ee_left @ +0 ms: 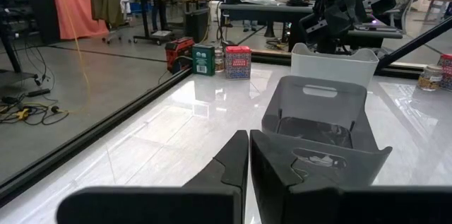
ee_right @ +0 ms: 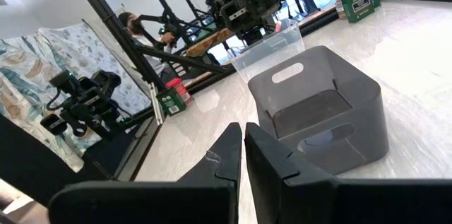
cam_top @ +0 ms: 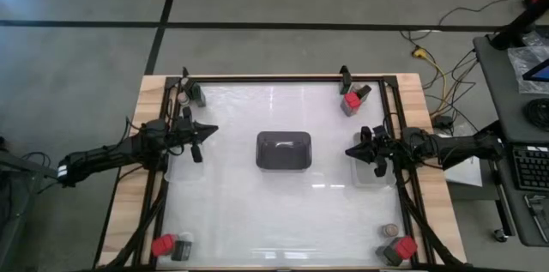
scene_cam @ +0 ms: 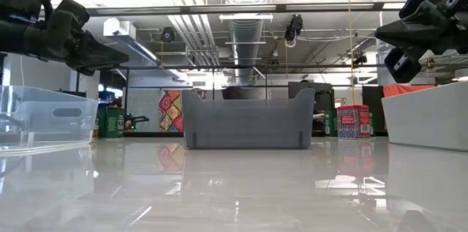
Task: Sort spices by type
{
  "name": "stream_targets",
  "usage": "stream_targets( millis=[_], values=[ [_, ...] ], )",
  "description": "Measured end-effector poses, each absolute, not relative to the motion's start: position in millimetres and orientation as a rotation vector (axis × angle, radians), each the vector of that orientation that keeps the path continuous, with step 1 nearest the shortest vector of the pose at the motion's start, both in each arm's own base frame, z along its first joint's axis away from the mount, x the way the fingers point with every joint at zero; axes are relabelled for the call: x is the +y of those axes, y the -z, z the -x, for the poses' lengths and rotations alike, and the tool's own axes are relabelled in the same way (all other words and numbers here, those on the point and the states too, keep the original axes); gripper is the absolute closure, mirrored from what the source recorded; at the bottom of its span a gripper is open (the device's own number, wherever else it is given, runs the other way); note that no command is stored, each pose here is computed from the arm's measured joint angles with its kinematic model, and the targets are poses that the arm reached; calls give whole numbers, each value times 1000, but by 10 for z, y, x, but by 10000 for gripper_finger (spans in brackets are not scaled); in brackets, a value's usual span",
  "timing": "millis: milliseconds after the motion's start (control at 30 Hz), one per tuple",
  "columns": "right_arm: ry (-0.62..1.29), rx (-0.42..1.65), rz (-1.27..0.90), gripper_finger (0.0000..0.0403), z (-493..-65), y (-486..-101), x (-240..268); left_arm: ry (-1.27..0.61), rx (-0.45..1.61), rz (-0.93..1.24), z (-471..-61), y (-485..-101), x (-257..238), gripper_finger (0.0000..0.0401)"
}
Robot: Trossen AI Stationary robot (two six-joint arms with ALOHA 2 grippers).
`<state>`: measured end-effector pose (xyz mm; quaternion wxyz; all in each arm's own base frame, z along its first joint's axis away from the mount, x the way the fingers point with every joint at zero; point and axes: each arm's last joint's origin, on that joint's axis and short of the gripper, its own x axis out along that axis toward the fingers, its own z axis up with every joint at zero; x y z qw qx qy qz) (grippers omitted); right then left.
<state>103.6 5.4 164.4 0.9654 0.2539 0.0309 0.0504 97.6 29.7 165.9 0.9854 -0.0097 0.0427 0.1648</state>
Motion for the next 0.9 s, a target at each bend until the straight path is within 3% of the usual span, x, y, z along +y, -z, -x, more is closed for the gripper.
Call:
stream_targets(
  millis=[733,900],
  values=[
    [-102,61,-514,390,-1036,-1645,53,-331,86,20,-977,-1658,297,401],
    [-30,-49,-563,390,-1037,-1730,25,-331,86,19,-977,-1659,297,401]
  ],
)
